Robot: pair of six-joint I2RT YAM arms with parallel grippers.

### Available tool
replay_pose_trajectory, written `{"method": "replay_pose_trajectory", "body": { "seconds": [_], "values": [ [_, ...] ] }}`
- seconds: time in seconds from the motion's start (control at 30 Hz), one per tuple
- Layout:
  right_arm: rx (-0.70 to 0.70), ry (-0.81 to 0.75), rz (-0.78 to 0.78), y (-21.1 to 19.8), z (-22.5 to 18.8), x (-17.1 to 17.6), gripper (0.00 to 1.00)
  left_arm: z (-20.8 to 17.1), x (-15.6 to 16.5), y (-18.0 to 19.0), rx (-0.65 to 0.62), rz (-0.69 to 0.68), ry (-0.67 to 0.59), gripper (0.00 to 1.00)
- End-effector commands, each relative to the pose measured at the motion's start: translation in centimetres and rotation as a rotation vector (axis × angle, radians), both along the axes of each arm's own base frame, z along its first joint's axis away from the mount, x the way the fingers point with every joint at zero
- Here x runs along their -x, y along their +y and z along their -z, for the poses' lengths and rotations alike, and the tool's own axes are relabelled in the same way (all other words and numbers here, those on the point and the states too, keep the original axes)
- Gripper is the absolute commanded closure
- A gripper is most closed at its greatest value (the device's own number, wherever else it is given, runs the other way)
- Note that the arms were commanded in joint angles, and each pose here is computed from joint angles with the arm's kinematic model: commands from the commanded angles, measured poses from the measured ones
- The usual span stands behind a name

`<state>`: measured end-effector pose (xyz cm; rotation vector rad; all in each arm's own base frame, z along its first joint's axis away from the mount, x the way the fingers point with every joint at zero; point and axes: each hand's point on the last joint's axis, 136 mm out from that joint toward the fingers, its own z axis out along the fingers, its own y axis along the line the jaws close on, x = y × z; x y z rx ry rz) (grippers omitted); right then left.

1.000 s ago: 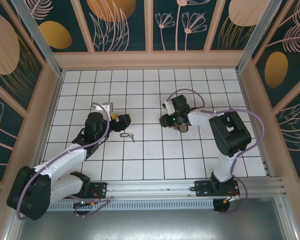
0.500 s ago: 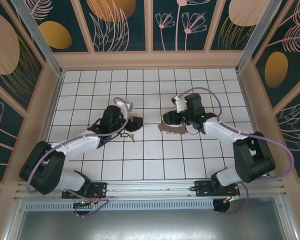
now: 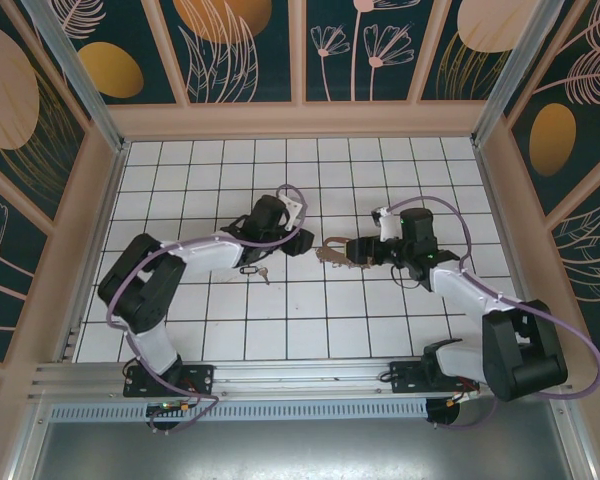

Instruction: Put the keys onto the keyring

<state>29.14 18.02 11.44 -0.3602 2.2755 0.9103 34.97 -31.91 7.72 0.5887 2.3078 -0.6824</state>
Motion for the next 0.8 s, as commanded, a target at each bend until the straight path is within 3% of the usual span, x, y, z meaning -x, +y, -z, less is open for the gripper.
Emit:
{"method": "replay_pose_trajectory", "body": {
  "seconds": [0.0,0.23,0.47,0.77],
  "values": [
    [-0.047,-0.041,-0.006,-0.1,-1.1,-0.2,0.25,1.4,0.1,-0.9,-0.051,0.048,0.02,0.49],
    [-0.052,-0.037,0.005,-0.9,-0.8,-0.2,0.29,3.4,-0.1,-1.0,-0.103,0.06,0.05,0.57],
    [-0.013,-0.025,-0.014,-0.1,-0.5,-1.4,0.45,2.0,0.2,0.1,-0.076,-0.004,0.036,0.59],
    [0.162,0.019,-0.097,3.1,2.0,-3.3,0.47,-0.7,3.6,4.0,0.006,-0.123,0.03,0.34]
  ]
}}
